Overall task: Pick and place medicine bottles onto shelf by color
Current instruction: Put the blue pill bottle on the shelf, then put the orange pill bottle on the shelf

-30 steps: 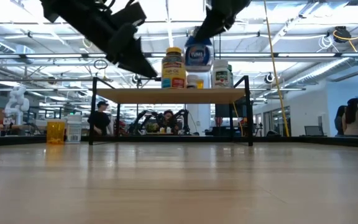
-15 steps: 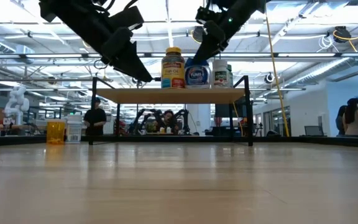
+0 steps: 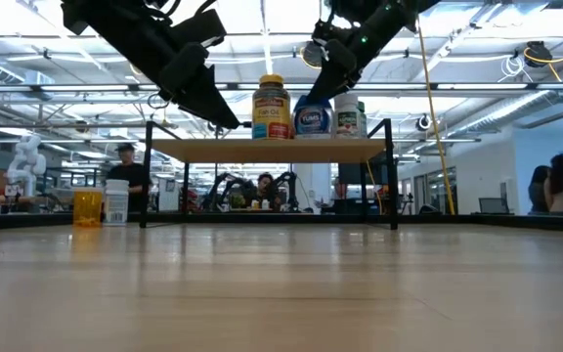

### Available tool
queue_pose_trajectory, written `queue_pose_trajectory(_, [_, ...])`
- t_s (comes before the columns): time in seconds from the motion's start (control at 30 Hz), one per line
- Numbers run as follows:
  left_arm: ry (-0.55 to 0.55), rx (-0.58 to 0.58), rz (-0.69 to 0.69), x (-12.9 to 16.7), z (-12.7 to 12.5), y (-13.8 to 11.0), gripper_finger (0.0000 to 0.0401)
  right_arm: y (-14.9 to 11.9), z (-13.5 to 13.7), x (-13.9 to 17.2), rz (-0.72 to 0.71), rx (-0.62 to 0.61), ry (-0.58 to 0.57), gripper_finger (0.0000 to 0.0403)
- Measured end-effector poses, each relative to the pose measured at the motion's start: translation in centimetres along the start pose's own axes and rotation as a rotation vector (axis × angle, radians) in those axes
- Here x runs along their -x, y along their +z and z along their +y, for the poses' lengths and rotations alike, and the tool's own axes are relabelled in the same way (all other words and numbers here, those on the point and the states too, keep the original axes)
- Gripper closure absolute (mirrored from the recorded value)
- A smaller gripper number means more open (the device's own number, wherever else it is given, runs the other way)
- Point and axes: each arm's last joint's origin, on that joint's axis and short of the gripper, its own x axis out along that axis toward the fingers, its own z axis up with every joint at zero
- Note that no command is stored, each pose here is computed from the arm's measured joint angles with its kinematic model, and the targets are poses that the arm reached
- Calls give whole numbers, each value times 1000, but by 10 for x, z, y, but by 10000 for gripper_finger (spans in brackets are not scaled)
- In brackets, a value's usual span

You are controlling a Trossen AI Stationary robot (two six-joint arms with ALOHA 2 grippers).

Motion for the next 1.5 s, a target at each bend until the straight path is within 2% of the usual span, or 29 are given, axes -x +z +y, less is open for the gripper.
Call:
queue_pose_trajectory(0.33, [0, 6, 1, 0, 0, 0, 171, 5, -1, 4, -52, 64, -17, 139])
queue_pose_trajectory(0.57, [5, -4, 25, 0, 0, -3, 171, 12, 10, 22, -89, 157, -18, 143])
queue_pose_trajectory(0.77, [151, 33, 37, 9, 8, -3, 171, 23, 29, 52, -163, 206, -53, 144])
queue_pose_trajectory(0.9, [158, 58, 44, 20, 12, -3, 171, 27, 48, 57, -212, 202, -7, 144])
queue_pose_trajectory(1.2, [138, 101, -44, 52, 17, 5, 171, 11, 111, 37, -318, 271, 124, 144])
queue_pose_trajectory(1.37, [190, 87, -32, 68, 23, 2, 171, -8, 147, 25, -471, 260, 191, 144])
queue_pose_trajectory(1.5, [233, 140, 8, 75, 29, -5, 171, -37, 174, 5, -663, 240, 226, 144])
